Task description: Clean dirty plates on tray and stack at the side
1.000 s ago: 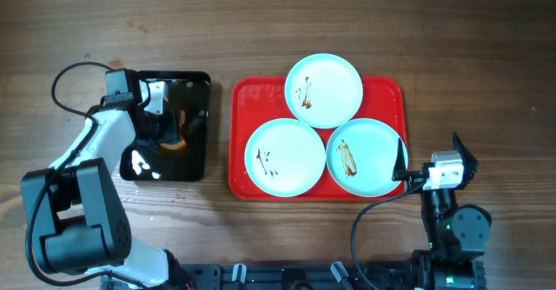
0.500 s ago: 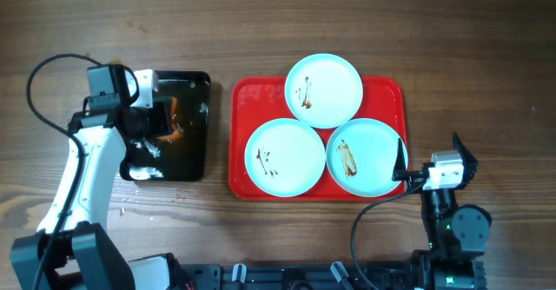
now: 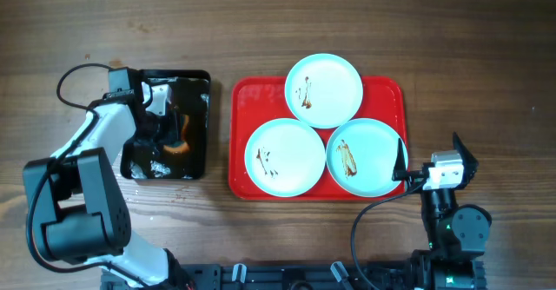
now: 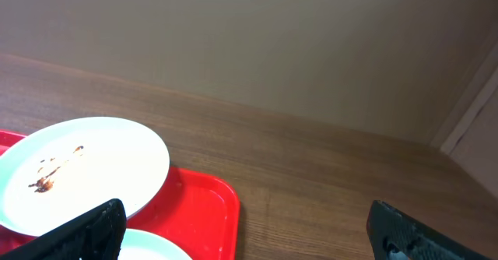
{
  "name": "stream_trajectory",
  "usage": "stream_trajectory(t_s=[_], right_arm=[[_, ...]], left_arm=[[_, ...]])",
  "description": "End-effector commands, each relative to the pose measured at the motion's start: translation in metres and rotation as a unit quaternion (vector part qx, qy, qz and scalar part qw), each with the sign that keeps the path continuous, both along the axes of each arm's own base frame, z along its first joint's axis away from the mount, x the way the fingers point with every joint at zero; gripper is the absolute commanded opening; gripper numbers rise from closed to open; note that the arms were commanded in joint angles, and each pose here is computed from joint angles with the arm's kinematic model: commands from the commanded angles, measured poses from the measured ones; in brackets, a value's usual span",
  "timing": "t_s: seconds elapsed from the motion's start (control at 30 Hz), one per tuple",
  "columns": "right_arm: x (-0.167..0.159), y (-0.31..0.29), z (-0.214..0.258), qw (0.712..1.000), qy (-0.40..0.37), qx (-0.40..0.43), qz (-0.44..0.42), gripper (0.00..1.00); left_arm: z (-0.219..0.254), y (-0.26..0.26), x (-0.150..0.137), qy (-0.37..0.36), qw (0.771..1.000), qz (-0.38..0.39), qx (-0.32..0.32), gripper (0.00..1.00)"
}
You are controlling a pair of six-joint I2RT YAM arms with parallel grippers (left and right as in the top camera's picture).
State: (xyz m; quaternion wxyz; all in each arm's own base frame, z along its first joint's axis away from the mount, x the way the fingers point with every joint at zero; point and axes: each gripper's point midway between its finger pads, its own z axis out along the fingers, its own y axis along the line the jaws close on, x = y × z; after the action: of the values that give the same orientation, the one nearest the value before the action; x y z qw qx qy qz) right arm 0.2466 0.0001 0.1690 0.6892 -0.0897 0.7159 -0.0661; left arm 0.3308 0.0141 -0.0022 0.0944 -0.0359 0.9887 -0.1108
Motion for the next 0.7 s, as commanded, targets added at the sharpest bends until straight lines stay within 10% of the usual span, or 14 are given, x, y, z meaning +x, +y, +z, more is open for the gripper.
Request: stream_trajectory(t_s=[0.0, 0.33, 0.67], right_arm=[[0.000, -0.001, 0.003, 1.000, -0.006, 0.007, -0.005, 1.00], [0.000, -0.001, 0.003, 1.000, -0.006, 0.007, -0.005, 1.00], [-0.010, 0.041, 0.015, 0.993, 0.002, 0.028, 0.118, 1.00]], left_arm=[[-0.017, 0.001, -0.003, 0.023, 0.999, 0.023, 0.001, 0.04], [0.114, -0.006, 0.000, -0.128, 0.989, 0.073, 0.001, 0.04], [0.126, -0.027, -0.004, -0.141, 0.989, 0.041, -0.002, 0.04]])
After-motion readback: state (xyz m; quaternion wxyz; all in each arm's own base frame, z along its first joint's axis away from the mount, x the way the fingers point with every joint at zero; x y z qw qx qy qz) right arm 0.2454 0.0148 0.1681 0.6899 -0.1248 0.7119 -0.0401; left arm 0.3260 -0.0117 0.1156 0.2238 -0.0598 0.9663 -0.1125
